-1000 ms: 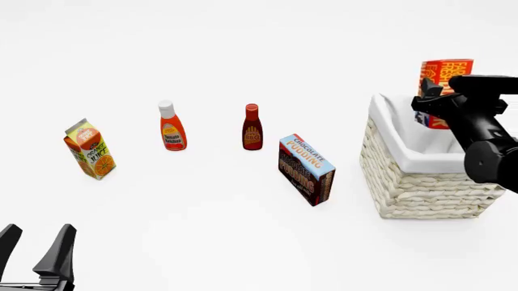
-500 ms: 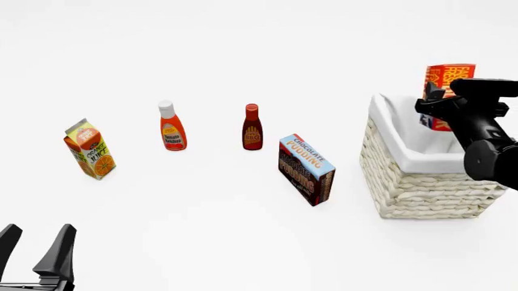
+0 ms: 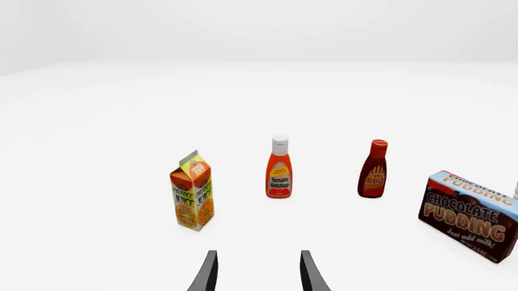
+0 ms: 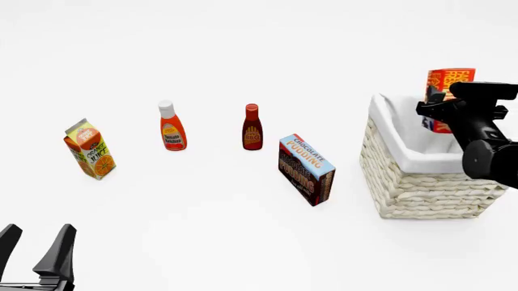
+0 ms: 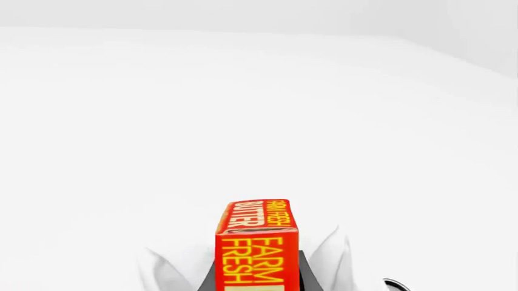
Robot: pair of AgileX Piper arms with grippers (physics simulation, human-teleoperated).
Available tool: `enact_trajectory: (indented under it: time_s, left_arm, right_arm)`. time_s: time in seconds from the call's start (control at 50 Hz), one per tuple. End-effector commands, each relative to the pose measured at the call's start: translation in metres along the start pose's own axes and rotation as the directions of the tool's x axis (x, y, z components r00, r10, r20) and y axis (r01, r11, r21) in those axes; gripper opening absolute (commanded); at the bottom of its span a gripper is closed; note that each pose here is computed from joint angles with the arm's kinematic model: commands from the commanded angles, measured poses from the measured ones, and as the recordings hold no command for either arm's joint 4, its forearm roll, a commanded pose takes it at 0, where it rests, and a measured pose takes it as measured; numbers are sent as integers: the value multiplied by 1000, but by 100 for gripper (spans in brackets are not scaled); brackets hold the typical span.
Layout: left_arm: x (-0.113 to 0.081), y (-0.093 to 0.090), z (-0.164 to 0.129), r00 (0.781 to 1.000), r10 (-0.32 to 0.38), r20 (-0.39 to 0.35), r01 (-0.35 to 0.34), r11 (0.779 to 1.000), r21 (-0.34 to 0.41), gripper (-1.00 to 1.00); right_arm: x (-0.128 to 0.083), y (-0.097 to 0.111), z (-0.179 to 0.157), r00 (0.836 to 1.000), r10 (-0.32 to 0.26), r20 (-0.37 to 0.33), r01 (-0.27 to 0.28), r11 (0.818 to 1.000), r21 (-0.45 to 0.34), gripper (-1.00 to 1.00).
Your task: Pick the butter and place it in the basket.
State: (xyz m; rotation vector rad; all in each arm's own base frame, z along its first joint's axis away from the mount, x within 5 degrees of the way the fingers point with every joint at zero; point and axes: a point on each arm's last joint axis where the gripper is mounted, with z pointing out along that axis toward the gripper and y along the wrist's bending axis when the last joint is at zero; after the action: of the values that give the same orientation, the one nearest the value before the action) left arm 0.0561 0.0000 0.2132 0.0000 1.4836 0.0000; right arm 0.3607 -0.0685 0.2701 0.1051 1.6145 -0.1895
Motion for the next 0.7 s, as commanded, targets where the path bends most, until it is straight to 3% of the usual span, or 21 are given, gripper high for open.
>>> enact_trajectory:
  time_s: [0.02, 0.7]
  left_arm:
    - [0, 0, 0, 1000, 0, 0, 0, 1000, 0, 100]
    - [0, 0, 0, 1000, 0, 0, 0, 1000, 0, 100]
  right_arm:
    - [-5, -3, 5, 999, 16, 28, -16, 1000, 8, -100]
    - [8, -8, 20, 1000, 13, 11, -13, 1000, 22, -100]
